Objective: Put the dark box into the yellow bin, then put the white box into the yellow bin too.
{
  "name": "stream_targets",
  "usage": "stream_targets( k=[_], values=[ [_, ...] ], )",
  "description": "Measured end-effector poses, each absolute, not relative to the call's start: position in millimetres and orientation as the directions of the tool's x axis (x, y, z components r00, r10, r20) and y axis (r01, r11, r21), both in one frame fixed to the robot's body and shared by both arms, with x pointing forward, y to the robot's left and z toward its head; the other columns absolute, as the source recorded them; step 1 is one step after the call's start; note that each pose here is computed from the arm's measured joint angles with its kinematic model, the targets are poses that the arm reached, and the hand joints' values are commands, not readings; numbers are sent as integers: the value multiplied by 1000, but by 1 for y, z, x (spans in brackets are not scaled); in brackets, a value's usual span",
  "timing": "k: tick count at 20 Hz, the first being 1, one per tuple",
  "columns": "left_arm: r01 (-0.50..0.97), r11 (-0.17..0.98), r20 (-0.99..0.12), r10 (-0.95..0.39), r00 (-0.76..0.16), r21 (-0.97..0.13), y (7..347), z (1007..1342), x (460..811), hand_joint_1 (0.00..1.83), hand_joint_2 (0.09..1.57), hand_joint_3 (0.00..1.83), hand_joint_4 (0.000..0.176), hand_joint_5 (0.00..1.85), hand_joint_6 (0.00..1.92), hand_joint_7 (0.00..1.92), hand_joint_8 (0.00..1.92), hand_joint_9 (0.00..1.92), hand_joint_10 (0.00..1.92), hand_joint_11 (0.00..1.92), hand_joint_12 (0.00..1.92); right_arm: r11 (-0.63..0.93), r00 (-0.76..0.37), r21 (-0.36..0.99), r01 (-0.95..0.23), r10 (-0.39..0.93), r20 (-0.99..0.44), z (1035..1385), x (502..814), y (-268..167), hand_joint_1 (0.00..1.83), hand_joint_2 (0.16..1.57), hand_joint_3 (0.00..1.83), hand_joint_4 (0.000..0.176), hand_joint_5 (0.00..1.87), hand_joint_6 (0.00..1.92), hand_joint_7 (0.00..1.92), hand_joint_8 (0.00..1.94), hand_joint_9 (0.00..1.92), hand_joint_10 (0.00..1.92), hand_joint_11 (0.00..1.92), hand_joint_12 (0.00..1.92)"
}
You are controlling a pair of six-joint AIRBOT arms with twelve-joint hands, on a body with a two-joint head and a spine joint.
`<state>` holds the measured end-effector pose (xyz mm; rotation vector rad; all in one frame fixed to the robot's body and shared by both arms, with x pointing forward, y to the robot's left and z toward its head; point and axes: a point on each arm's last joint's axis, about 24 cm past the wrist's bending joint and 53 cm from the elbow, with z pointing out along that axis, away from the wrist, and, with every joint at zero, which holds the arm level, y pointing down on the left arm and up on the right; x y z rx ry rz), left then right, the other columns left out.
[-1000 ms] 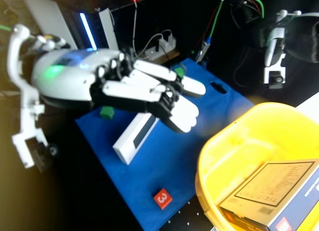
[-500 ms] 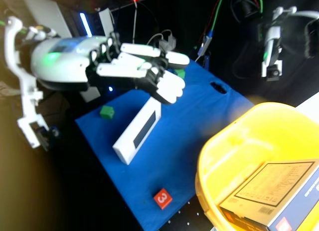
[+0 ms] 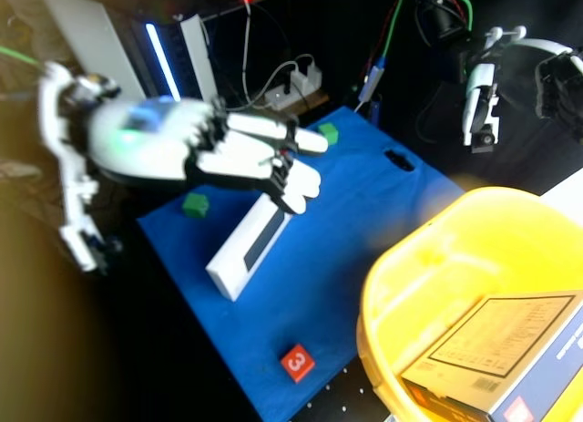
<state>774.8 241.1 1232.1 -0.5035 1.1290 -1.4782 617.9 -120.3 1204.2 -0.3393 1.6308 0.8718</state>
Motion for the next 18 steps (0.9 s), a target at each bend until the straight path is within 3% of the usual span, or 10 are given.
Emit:
stream_targets(
  k=[1,2,5,7,8,11,13,14,17,18],
  values=[
    [513,114,-279,-925,-257,-851,241,1233,774,1164,819,0,129,439,0,327,0,330,7,372,30,678,-271,359,-642,237,-933,1200,619,-120,441,799,0,96,187,6,352,3,320,1,1,724],
    [515,112,-280,-924,-260,-850,240,1233,773,1150,824,0,105,416,0,328,2,333,8,425,52,677,-282,371,-635,244,-928,1195,620,-119,453,790,0,93,204,9,358,4,325,3,14,721],
    [528,110,-281,-925,-257,-842,240,1237,770,1156,812,0,137,417,10,359,16,306,0,324,8,686,-322,389,-616,231,-918,1174,622,-119,578,731,0,56,245,5,381,5,325,1,0,641],
    [542,100,-272,-929,-249,-835,242,1242,767,1121,793,0,111,401,1,341,5,297,1,317,7,693,-348,405,-597,231,-909,1162,623,-120,657,692,0,46,288,6,429,7,351,5,0,611],
    [555,87,-262,-934,-244,-827,244,1248,763,1085,783,0,140,372,0,332,0,300,2,299,2,699,-362,411,-585,229,-904,1156,625,-121,701,691,0,62,320,11,452,9,358,5,28,566],
    [590,95,-277,-934,-227,-802,249,1262,752,1083,809,2,175,351,0,304,0,279,0,314,10,713,-389,424,-559,226,-893,1141,629,-124,733,683,0,79,317,4,443,2,364,6,62,565],
    [618,93,-280,-936,-213,-781,254,1273,745,1106,847,17,166,333,0,286,0,259,0,299,4,719,-411,433,-544,222,-884,1131,630,-124,766,726,0,85,307,2,444,0,360,1,81,509],
    [630,91,-276,-939,-203,-771,257,1278,742,1175,906,12,147,306,0,276,0,264,2,229,1,722,-419,440,-535,225,-880,1127,631,-125,849,837,5,68,393,6,506,4,431,6,199,452],
    [655,94,-269,-948,-172,-750,267,1290,734,1214,914,7,141,274,0,225,0,262,0,274,23,731,-433,455,-508,240,-869,1120,636,-129,965,896,7,39,491,14,562,7,512,14,260,455],
    [660,91,-262,-951,-164,-745,271,1292,732,1234,943,18,138,256,0,208,0,268,3,308,39,732,-436,460,-503,245,-866,1119,637,-130,993,914,3,8,568,10,614,6,580,13,333,458]
  ],
)
